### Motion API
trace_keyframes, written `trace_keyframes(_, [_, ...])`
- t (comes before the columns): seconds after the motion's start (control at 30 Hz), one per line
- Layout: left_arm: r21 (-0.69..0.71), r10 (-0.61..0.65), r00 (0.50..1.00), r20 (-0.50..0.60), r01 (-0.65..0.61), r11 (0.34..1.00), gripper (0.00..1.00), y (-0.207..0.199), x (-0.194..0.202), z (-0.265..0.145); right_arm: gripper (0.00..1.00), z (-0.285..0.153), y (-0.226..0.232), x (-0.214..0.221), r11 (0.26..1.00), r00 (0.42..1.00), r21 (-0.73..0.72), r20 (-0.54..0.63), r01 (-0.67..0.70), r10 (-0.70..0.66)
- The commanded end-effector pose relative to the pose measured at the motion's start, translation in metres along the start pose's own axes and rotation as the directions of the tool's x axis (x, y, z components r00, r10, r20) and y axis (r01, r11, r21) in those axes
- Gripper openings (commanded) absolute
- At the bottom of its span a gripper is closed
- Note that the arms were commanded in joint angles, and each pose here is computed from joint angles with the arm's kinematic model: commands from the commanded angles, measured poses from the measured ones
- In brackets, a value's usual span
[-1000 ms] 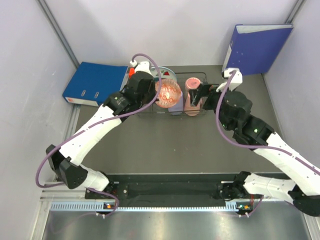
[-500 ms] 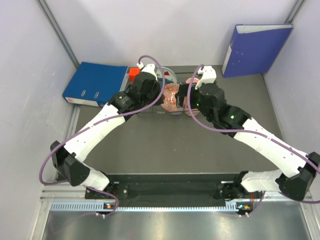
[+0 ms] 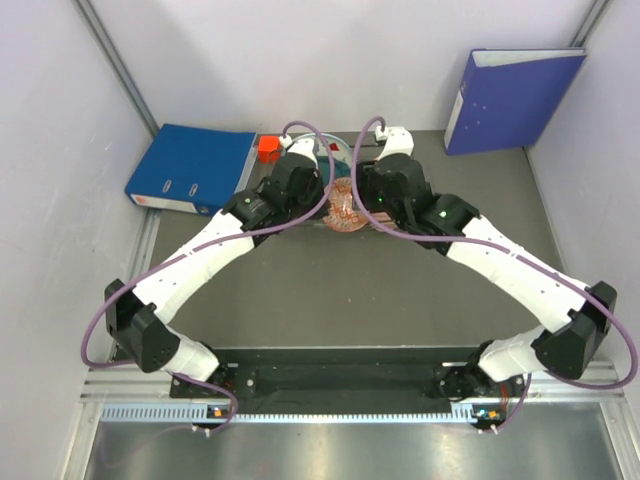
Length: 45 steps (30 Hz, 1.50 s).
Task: Unload the mixed dishes from the dish rack
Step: Pick up the bowl from the dish rack, then place the bowl at the center of the board.
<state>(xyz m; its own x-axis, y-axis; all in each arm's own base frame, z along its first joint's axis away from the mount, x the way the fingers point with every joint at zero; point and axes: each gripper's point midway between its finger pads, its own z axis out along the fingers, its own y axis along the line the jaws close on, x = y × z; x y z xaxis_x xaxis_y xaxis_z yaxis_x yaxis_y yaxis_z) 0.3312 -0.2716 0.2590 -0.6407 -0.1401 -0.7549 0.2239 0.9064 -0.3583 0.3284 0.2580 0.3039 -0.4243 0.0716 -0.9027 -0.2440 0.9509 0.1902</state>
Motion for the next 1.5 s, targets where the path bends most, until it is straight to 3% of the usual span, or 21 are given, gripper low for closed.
trace_keyframes(0.0, [0.095, -0.047, 0.988, 0.147, 0.034, 0.995, 0.00, -0.022, -0.038, -0.020, 0.57, 0.002, 0.000, -0.003, 1.000, 1.000, 0.002, -0.029, -0.006, 0.006])
trace_keyframes(0.23, [0.099, -0.047, 0.985, 0.165, 0.030, 0.995, 0.00, -0.023, -0.042, -0.025, 0.55, 0.009, -0.005, 0.019, 1.000, 0.996, 0.020, -0.088, 0.014, -0.012])
trace_keyframes(0.4, [0.094, -0.046, 0.983, 0.175, 0.029, 0.995, 0.00, -0.022, -0.044, -0.027, 0.21, 0.010, -0.012, 0.025, 0.999, 0.995, 0.031, -0.103, 0.016, -0.013])
trace_keyframes(0.47, [0.094, -0.046, 0.983, 0.179, 0.029, 0.995, 0.00, -0.021, -0.044, -0.029, 0.00, 0.010, -0.015, 0.026, 0.999, 0.994, 0.035, -0.105, 0.012, -0.008])
trace_keyframes(0.63, [0.074, -0.043, 0.980, 0.196, 0.029, 0.997, 0.00, -0.017, -0.047, -0.030, 0.00, 0.002, -0.027, 0.018, 0.998, 0.998, 0.065, -0.068, -0.009, 0.013])
trace_keyframes(0.67, [0.077, -0.037, 0.980, 0.198, 0.022, 0.997, 0.07, -0.018, -0.048, -0.031, 0.00, -0.003, -0.028, 0.013, 0.998, 0.998, 0.068, -0.055, -0.012, 0.016])
trace_keyframes(0.73, [0.062, -0.032, 0.979, 0.201, 0.020, 0.998, 0.51, -0.016, -0.050, -0.030, 0.00, -0.008, -0.034, 0.005, 0.997, 0.999, 0.080, -0.036, -0.015, 0.017])
trace_keyframes(0.77, [0.056, -0.036, 0.978, 0.207, 0.025, 0.998, 0.66, -0.016, -0.053, -0.030, 0.00, -0.012, -0.036, -0.002, 0.997, 1.000, 0.080, -0.020, -0.015, 0.017])
trace_keyframes(0.83, [0.029, -0.042, 0.974, 0.221, 0.036, 0.999, 0.92, -0.012, -0.057, -0.031, 0.00, -0.018, -0.041, -0.012, 0.995, 1.000, 0.092, -0.001, -0.023, 0.023])
trace_keyframes(0.87, [0.028, -0.043, 0.972, 0.230, 0.037, 0.999, 0.99, -0.012, -0.060, -0.032, 0.00, -0.023, -0.042, -0.017, 0.995, 1.000, 0.091, 0.012, -0.029, 0.028])
trace_keyframes(1.03, [0.012, -0.069, 0.964, 0.255, 0.068, 0.998, 0.99, -0.009, -0.067, -0.035, 0.00, -0.033, -0.059, -0.031, 0.990, 0.997, 0.123, 0.041, -0.067, 0.063])
trace_keyframes(1.17, [-0.067, -0.096, 0.947, 0.307, 0.122, 0.990, 0.99, 0.010, -0.073, -0.046, 0.00, -0.052, -0.114, -0.063, 0.957, 0.969, 0.176, 0.138, -0.229, 0.207])
trace_keyframes(1.2, [-0.091, -0.106, 0.931, 0.350, 0.147, 0.985, 0.99, 0.018, -0.080, -0.055, 0.00, -0.052, -0.154, -0.069, 0.923, 0.949, 0.240, 0.175, -0.301, 0.263])
trace_keyframes(1.23, [-0.100, -0.122, 0.922, 0.367, 0.170, 0.980, 0.99, 0.023, -0.080, -0.059, 0.00, -0.052, -0.159, -0.070, 0.908, 0.926, 0.201, 0.170, -0.368, 0.338])
trace_keyframes(1.27, [-0.113, -0.131, 0.917, 0.376, 0.186, 0.976, 0.99, 0.029, -0.076, -0.059, 0.00, -0.053, -0.186, -0.070, 0.871, 0.902, 0.250, 0.198, -0.424, 0.383])
trace_keyframes(1.47, [-0.114, -0.190, 0.886, 0.423, 0.260, 0.959, 0.99, 0.050, -0.063, -0.076, 0.00, -0.025, -0.245, -0.052, 0.693, 0.756, 0.302, 0.284, -0.655, 0.590])
